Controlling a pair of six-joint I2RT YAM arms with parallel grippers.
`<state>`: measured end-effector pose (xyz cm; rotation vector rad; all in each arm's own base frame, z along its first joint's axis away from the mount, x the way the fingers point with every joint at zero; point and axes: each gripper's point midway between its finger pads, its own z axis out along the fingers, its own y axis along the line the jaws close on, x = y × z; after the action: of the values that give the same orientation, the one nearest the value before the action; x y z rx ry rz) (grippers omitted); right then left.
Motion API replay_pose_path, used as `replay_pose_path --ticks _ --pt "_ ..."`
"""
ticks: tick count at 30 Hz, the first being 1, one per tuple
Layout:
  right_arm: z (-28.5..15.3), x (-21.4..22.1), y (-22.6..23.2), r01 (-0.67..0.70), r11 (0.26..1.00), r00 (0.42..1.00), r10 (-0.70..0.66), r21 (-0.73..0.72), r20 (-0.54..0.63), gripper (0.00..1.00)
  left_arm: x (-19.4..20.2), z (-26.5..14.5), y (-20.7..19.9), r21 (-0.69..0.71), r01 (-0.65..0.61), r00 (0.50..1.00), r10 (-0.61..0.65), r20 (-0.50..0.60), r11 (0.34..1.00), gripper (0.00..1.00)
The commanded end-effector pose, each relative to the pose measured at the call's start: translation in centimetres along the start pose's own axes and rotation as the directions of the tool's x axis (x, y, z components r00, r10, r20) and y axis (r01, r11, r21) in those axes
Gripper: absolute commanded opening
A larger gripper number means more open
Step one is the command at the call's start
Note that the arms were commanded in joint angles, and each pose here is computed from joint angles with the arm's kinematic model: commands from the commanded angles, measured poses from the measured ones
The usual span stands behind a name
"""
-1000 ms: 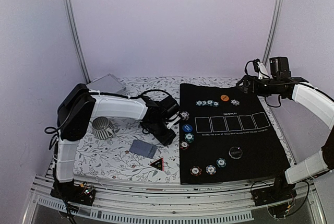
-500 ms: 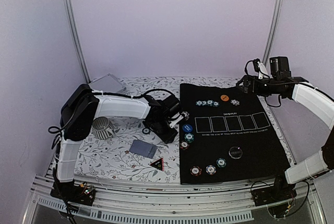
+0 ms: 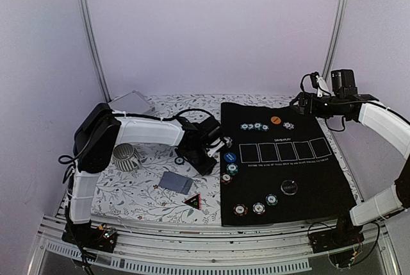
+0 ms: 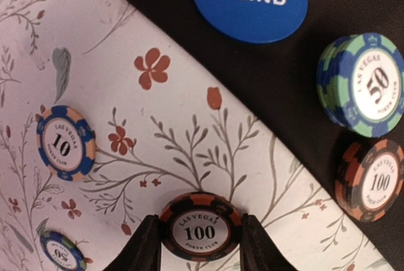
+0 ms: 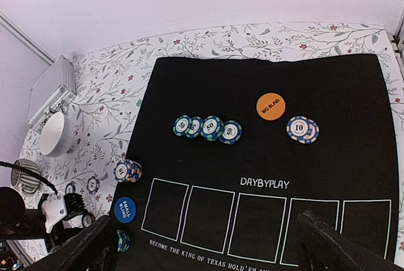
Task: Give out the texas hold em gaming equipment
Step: Pick up the pile of poker chips from the center of the board, then pass from the left arm to the right
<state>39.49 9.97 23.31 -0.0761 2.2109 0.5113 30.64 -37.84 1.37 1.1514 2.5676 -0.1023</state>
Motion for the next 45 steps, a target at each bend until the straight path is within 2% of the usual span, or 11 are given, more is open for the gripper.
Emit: replay_pose_path --ticks 1,4,8,12,17,20,25,28,35,42,45 --pt "-0.7 -1.4 2.2 0.011 0.994 1.000 -0.009 -0.112 0.017 0.99 0.5 -2.4 1.4 -0.074 -0.002 1.000 0.002 0.001 0.997 0.00" --pt "-0.8 -1.3 4.8 0.003 0.965 1.000 -0.006 -0.263 -0.012 0.99 -0.6 -5.2 1.7 -0.090 -0.004 0.998 0.010 0.061 0.996 0.00" --pt "-0.7 -0.2 8.1 -0.077 0.882 0.996 0.048 -0.464 -0.073 0.99 -2.3 -9.9 -0.3 -0.094 -0.099 0.980 0.113 0.164 0.991 0.00" --pt "0.4 3.2 13.0 -0.134 0.804 0.982 0.028 -0.580 -0.188 0.86 -3.2 -13.9 -3.4 -0.104 -0.229 0.939 0.248 0.237 0.968 0.00" --pt "0.8 7.7 19.7 -0.192 0.664 0.944 -0.078 -0.723 -0.321 0.63 -4.0 -17.7 -5.4 -0.102 -0.282 0.903 0.299 0.307 0.954 0.00" --pt "1.1 9.8 22.6 -0.210 0.625 0.920 -0.133 -0.752 -0.368 0.55 -4.3 -18.8 -5.7 -0.117 -0.285 0.894 0.308 0.326 0.951 0.00" --pt "1.4 11.6 24.6 -0.255 0.571 0.892 -0.174 -0.781 -0.418 0.50 -4.6 -19.5 -5.9 -0.135 -0.283 0.886 0.313 0.342 0.950 0.00" --pt "1.1 12.8 25.6 -0.304 0.507 0.873 -0.190 -0.806 -0.449 0.48 -4.8 -19.6 -5.9 -0.151 -0.278 0.885 0.314 0.344 0.949 0.00" --pt "2.4 14.4 26.4 -0.369 0.514 0.837 -0.179 -0.774 -0.517 0.49 -5.8 -20.7 -5.5 -0.171 -0.251 0.873 0.299 0.386 0.953 0.00" --pt "1.6 13.9 27.2 -0.389 0.452 0.835 -0.195 -0.803 -0.514 0.49 -6.3 -21.4 -5.8 -0.162 -0.246 0.857 0.292 0.424 0.956 0.00" --pt "1.8 14.0 27.3 -0.402 0.454 0.830 -0.187 -0.795 -0.526 0.48 -6.4 -21.6 -5.7 -0.166 -0.242 0.855 0.291 0.429 0.956 0.00"
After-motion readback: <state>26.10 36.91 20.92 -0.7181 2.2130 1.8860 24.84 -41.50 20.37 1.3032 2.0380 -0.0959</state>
